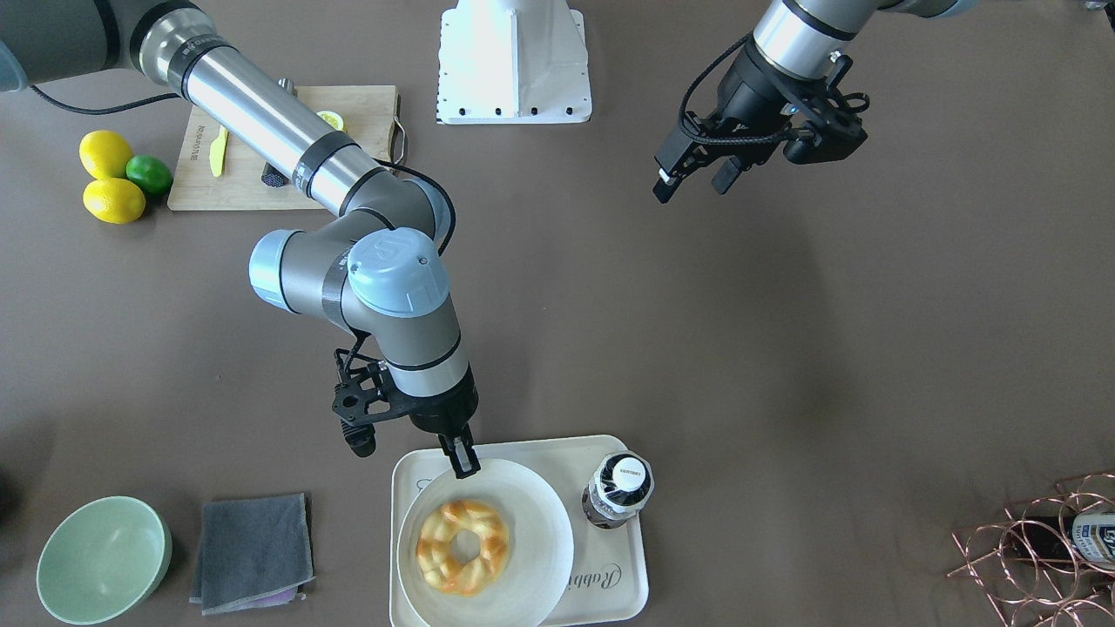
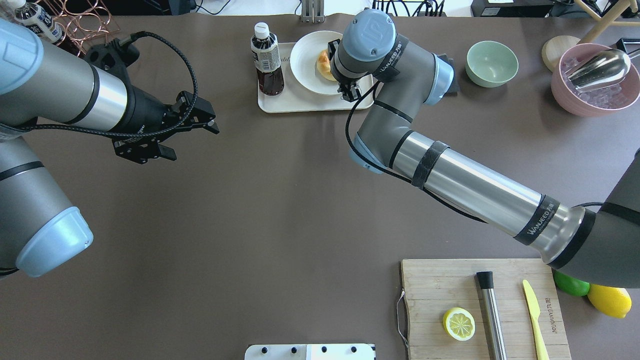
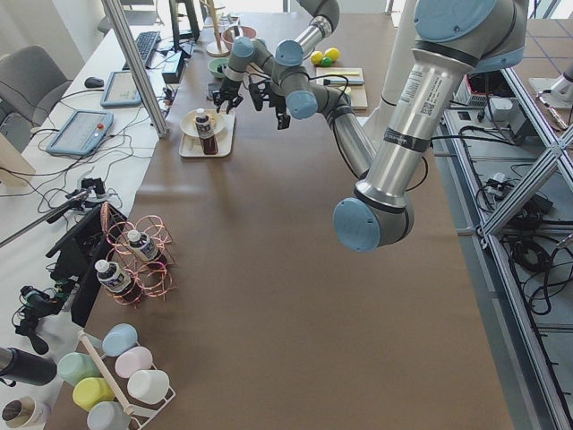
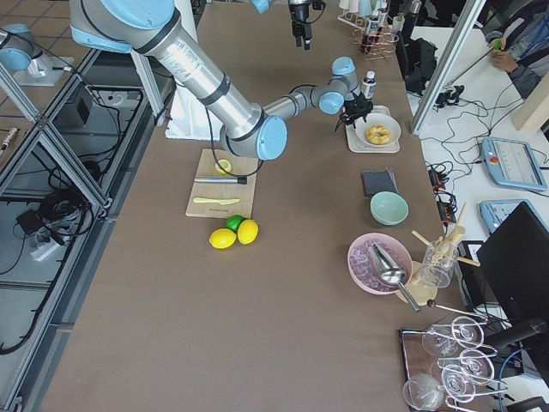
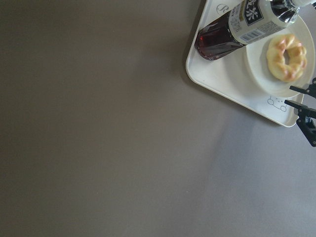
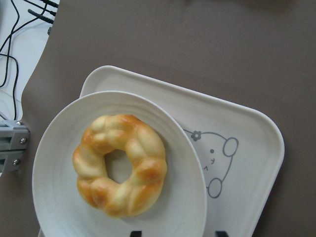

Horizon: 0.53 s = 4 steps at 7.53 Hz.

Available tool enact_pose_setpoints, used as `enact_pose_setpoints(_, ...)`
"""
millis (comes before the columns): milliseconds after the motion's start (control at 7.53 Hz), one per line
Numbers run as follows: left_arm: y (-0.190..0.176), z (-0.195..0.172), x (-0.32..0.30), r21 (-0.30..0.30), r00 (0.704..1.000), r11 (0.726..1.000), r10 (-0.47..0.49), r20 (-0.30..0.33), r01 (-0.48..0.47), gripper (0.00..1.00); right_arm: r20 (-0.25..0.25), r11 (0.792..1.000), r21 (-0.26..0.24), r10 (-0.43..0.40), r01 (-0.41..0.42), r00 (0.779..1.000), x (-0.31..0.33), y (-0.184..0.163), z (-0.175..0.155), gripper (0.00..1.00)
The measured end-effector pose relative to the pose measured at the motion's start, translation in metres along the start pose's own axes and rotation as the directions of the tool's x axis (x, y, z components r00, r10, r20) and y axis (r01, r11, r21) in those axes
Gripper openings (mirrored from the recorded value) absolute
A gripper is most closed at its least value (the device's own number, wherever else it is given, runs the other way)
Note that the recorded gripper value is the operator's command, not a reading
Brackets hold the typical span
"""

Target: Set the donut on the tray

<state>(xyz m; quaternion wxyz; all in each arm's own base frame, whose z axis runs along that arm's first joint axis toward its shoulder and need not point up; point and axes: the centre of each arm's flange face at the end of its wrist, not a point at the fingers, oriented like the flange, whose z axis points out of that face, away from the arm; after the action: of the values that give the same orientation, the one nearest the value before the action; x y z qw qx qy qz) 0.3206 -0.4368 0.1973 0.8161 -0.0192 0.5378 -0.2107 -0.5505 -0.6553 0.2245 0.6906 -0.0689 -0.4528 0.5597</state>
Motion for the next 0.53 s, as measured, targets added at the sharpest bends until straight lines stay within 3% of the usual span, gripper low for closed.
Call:
enact_pose_setpoints(265, -0.007, -0.004, -0.004, -0.004, 0.998, 0.999, 0.050, 0.031, -0.050, 0.98, -0.033, 0.991, -0.042, -0.128, 0.126, 0.991, -0.010, 0.004, -0.036, 1.00)
enact_pose_setpoints(398, -0.018, -0.011, -0.011, -0.019, 0.989, 0.992, 0.127, 0.076, -0.126, 0.98, -0.080, 0.967, -0.079, -0.247, 0.241, 0.966, -0.013, -0.012, -0.059, 1.00)
enact_pose_setpoints(531, -0.033, -0.020, -0.023, -0.032, 0.969, 0.977, 0.213, 0.128, -0.211, 0.98, -0.115, 0.915, -0.125, -0.397, 0.384, 0.910, -0.007, -0.038, -0.081, 1.00)
